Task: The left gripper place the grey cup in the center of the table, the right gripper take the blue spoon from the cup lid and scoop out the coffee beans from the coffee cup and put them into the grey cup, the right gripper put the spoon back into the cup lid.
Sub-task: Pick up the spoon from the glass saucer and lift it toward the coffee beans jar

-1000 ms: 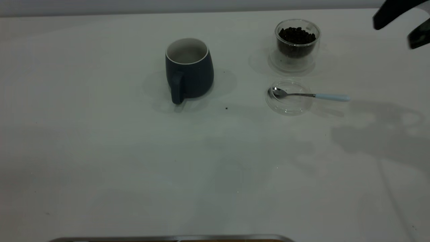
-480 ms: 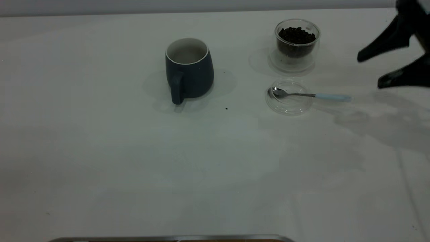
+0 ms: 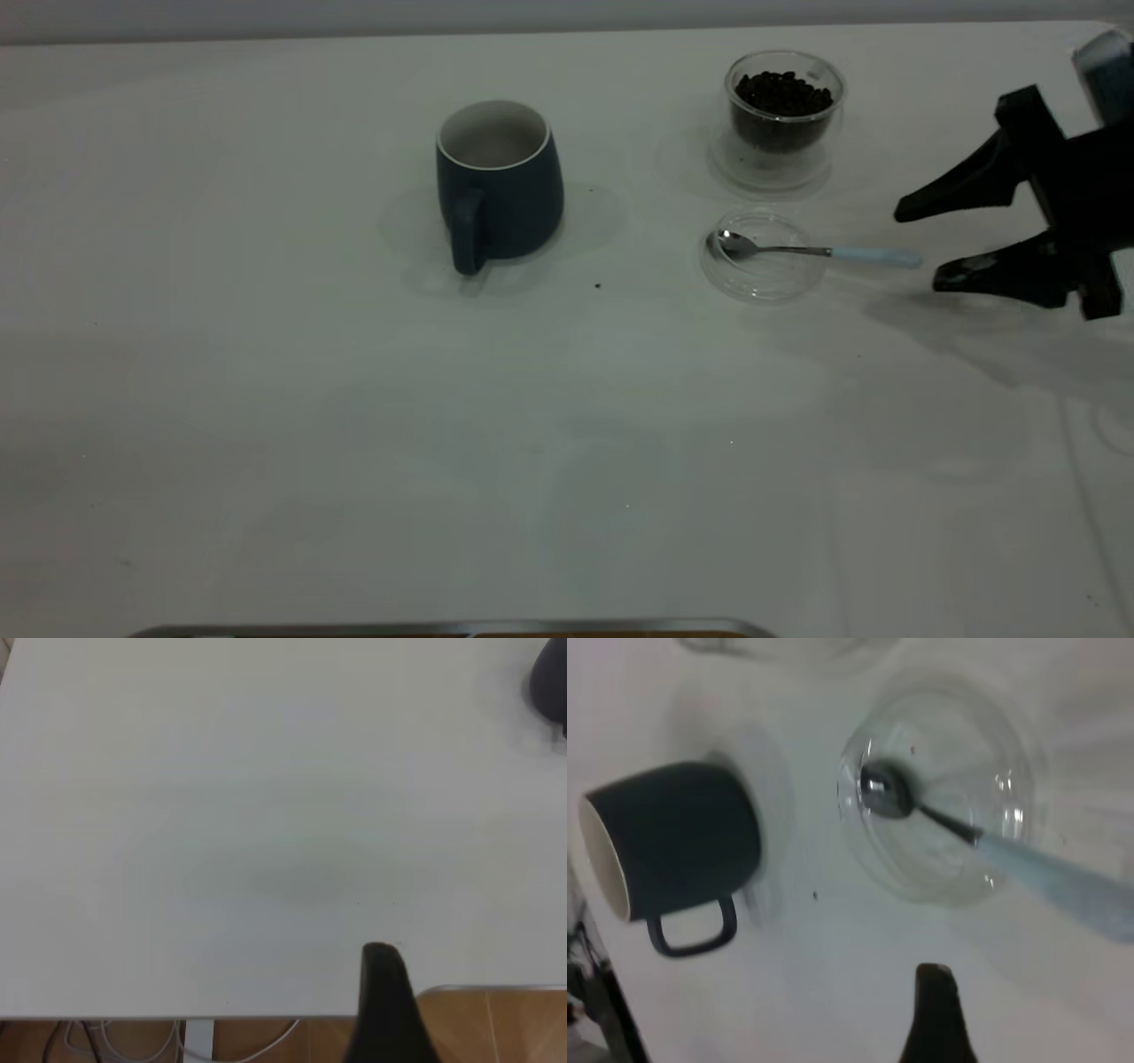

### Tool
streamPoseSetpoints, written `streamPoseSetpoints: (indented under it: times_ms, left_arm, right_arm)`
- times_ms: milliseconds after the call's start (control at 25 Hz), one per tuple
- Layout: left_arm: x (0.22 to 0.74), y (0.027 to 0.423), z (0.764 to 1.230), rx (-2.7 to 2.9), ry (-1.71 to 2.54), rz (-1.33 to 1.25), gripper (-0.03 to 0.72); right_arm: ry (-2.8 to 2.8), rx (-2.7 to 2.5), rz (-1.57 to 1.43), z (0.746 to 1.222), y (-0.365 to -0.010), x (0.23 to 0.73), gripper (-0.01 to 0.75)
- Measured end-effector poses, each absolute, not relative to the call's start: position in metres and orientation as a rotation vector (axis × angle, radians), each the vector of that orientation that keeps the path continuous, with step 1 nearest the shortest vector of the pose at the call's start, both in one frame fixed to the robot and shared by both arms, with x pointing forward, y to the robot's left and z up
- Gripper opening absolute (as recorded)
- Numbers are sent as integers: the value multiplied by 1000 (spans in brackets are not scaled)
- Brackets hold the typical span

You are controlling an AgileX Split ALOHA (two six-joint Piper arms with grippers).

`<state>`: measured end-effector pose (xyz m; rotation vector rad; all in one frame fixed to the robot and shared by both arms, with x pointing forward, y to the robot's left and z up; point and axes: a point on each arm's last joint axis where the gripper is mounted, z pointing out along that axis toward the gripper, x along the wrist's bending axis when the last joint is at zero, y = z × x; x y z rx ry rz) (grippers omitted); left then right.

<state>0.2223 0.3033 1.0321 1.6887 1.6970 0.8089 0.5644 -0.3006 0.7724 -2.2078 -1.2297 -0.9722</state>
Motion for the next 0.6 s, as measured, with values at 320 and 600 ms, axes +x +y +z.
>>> streamPoseSetpoints:
  times_ms: [320,600]
  left_arm:
    - [222,303,1032,1689,1697,809,567]
    - [222,303,1032,1688,1698,808,567]
  right_arm:
    - [-1176,-2184,-996,743,-297,559,598]
    - [-1192,-2128,-1057,738,-296,567,592]
